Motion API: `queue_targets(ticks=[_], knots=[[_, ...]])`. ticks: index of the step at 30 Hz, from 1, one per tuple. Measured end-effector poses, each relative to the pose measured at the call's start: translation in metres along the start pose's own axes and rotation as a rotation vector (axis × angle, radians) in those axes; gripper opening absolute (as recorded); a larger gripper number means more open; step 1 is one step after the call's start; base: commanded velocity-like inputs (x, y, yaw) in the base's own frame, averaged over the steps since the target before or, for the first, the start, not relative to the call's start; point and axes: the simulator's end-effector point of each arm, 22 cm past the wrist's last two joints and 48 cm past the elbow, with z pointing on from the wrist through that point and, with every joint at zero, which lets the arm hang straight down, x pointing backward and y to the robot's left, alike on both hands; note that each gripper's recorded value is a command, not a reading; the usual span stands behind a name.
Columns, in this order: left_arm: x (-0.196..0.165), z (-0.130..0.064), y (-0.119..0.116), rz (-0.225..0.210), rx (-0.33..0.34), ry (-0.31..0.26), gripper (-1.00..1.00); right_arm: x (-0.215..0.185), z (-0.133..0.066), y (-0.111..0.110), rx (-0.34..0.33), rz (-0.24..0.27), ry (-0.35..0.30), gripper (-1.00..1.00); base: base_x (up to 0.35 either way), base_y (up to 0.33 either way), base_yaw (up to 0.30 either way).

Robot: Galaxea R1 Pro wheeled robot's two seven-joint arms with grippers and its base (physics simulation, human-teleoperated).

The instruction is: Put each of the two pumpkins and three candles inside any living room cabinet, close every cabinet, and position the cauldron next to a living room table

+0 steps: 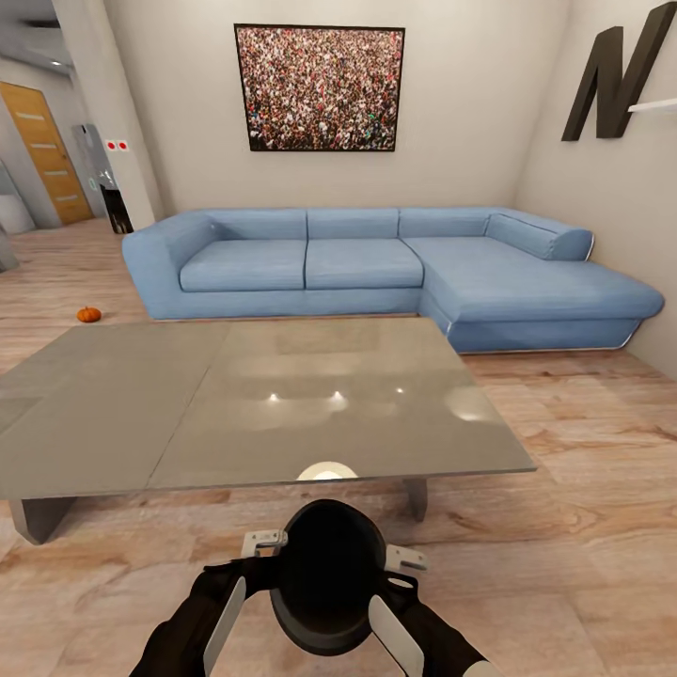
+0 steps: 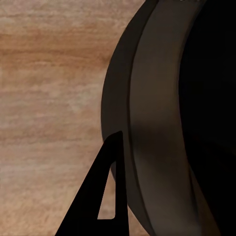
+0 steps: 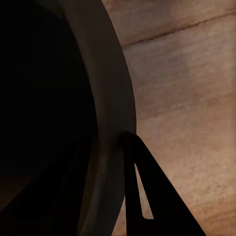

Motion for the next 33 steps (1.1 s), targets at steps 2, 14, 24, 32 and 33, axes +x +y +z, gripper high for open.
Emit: queue_targets(ticks=[2, 14, 24, 32, 33], knots=[[0.000, 0.000, 0.000, 0.000, 0.000, 0.000, -1.00, 0.000, 0.000, 0.000, 0.000, 0.001, 0.001, -1.00, 0.079, 0.000, 0.000], [0.000, 0.000, 0.000, 0.000, 0.000, 0.000, -1.00, 0.000, 0.000, 0.000, 0.000, 0.001, 0.001, -1.00, 0.062, 0.000, 0.000], [0.000, 0.000, 0.000, 0.001, 0.000, 0.000, -1.00, 0.000, 0.000, 0.000, -0.001, 0.003, 0.002, -1.00, 0.001, 0.000, 0.000], [0.009, 0.007, 0.001, -0.002, -0.002, 0.021, -1.00, 0.009, 0.006, -0.001, 0.003, 0.002, 0.022, -1.00, 0.000, 0.000, 0.000], [0.011, 0.008, 0.002, -0.003, -0.002, 0.025, -1.00, 0.011, 0.007, -0.002, 0.004, 0.000, 0.024, -1.00, 0.000, 0.000, 0.000]])
